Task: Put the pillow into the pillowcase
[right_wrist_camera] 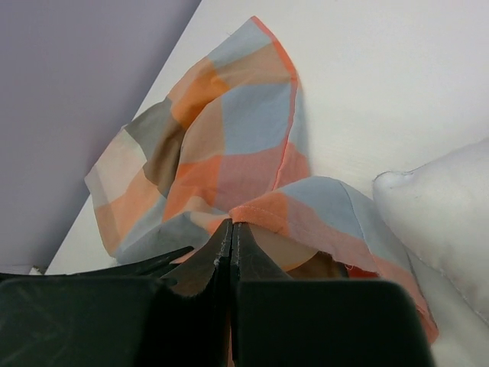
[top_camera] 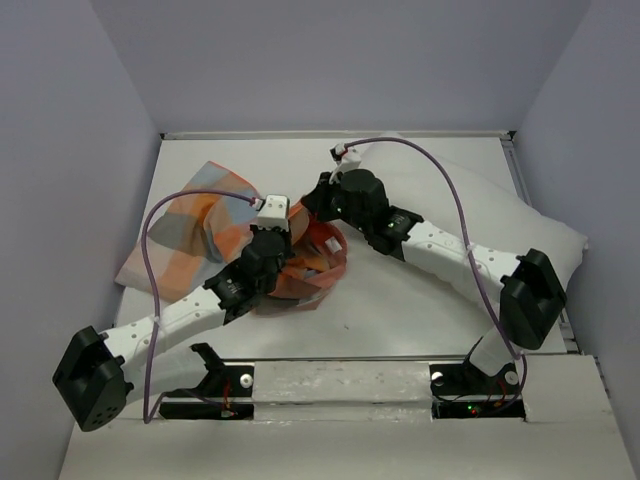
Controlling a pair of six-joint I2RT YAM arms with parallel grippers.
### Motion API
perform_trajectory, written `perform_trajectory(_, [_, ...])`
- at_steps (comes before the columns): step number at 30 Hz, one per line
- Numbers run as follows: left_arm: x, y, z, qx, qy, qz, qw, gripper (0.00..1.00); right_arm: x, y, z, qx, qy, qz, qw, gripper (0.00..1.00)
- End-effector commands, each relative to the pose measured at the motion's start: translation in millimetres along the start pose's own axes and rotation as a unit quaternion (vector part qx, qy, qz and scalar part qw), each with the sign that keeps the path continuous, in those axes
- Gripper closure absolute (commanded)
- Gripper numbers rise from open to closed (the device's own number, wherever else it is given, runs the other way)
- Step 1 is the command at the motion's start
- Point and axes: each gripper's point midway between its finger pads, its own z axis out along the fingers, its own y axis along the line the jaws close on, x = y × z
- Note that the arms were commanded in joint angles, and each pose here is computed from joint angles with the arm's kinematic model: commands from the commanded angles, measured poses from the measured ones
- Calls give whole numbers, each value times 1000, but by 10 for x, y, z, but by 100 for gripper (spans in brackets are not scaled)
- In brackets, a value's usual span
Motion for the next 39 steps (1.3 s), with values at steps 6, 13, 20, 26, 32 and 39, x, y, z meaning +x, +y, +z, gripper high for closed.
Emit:
perform_trajectory(6, [-585,-49,-201,68,-66,-121,988,100,-349,-163,-13,-18,23,-48,998,100])
perform_trajectory(13, [-879,-223,-243,134,-81,-162,974,100,-300,-258,-201,-37,92,-116,988,37])
perform_trajectory(20, [-917,-403,-123,177,-70,-185,964,100,-640,-900,-740,-18,104,-134,985,3])
perform_trajectory(26, [-925,-489,-75,193,-65,-187,961,100,-905,-2093,-575,242,128,-205,940,0])
perform_trajectory(32, [-925,-466,-49,194,-65,-191,960,100,-615,-2935,-385,329,230,-192,896,0])
perform_trajectory(39, [-926,-424,19,193,-63,-193,960,100,-906,-2965,-321,327,157,-130,923,100])
